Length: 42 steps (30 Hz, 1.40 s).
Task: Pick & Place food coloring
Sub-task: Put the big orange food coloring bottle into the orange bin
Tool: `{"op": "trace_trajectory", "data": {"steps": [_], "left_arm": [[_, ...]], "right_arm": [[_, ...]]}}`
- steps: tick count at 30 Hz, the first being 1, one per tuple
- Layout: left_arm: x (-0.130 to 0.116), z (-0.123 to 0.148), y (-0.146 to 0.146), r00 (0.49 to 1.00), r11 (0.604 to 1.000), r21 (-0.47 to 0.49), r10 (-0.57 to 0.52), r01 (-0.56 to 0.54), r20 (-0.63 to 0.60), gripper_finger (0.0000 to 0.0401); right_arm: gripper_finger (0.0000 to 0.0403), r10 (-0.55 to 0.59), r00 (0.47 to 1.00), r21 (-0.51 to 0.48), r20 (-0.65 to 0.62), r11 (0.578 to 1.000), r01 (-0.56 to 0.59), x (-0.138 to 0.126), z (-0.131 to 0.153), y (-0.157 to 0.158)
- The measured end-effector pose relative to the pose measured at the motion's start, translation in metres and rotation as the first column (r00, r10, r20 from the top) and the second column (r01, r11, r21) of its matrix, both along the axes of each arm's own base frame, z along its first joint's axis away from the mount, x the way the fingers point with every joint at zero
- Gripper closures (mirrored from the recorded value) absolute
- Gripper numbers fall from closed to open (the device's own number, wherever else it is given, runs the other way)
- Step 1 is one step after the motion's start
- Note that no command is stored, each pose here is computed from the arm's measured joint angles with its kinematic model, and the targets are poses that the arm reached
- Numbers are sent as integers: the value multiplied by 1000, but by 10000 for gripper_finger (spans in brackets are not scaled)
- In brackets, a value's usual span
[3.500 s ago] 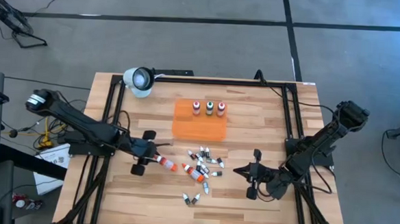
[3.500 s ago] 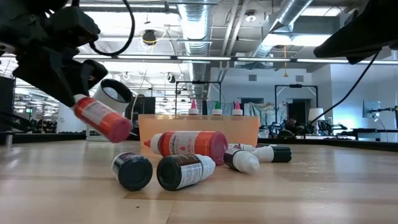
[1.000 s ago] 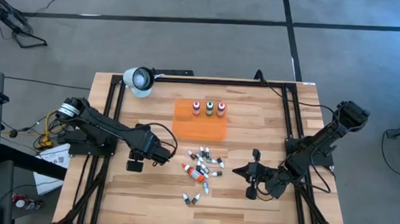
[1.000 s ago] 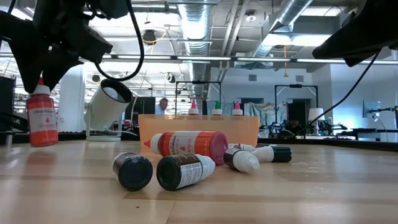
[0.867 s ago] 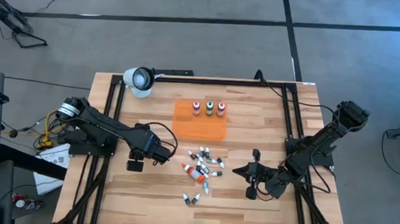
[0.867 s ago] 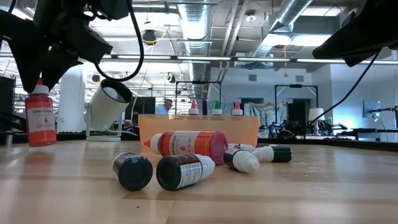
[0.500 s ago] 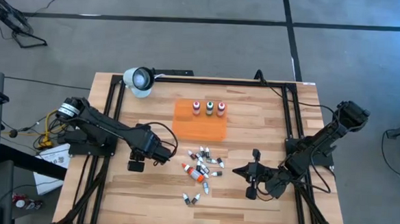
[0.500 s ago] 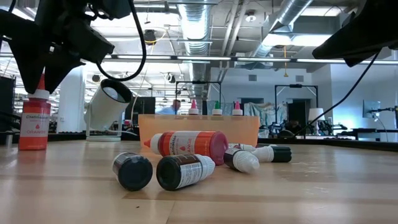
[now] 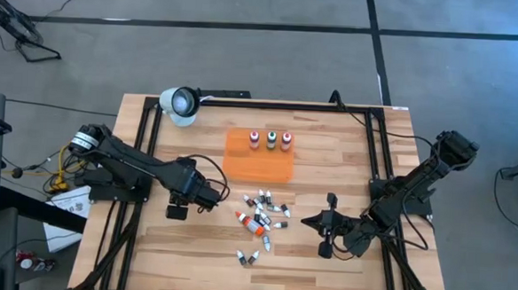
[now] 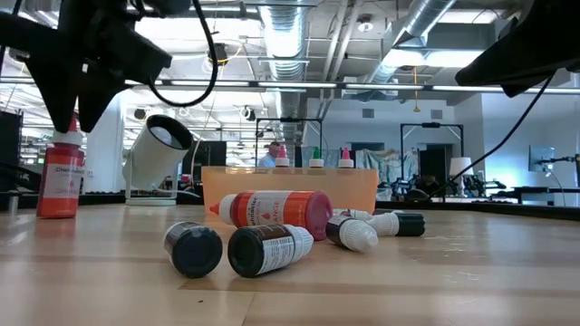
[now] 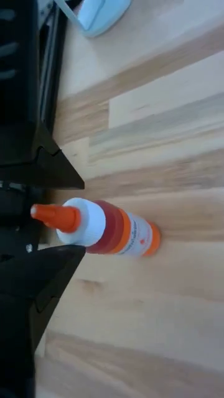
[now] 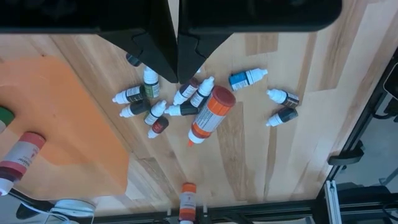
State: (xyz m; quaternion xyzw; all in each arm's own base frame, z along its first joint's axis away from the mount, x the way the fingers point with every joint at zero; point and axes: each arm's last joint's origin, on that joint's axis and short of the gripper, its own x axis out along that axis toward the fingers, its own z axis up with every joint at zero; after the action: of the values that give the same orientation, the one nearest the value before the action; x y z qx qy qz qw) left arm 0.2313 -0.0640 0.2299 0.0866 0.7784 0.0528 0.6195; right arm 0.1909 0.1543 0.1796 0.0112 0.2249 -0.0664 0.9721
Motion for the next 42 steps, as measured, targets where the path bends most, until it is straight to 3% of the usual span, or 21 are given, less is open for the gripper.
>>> {"op": "trace_trajectory", "data": {"steps": [8,14,23,28,32,36,42], "left_arm": [[-3,7,0,999,999,-29,19,-17,45,252],[-4,10,2,998,1000,23,-7,5,70,252],[-32,49,7,954,1000,-11,13,-11,299,252],[-63,68,6,845,1000,-15,13,-5,534,252],[-91,67,4,707,998,-56,21,26,707,252],[-112,50,4,601,994,-96,49,46,797,252],[-127,12,6,526,993,-112,74,41,847,252]], "right_arm": [[402,0,1000,0,0,1000,0,0,0,0],[402,0,1000,0,0,1000,0,0,0,0],[402,1,1000,-4,-6,1000,-1,0,-1,0],[402,14,1000,3,-14,1000,-14,0,-1,0],[402,19,1000,6,-16,1000,-19,0,-1,0],[402,20,1000,6,-16,1000,-20,0,-1,0],[402,19,1000,7,-15,1000,-19,0,-1,0]]}}
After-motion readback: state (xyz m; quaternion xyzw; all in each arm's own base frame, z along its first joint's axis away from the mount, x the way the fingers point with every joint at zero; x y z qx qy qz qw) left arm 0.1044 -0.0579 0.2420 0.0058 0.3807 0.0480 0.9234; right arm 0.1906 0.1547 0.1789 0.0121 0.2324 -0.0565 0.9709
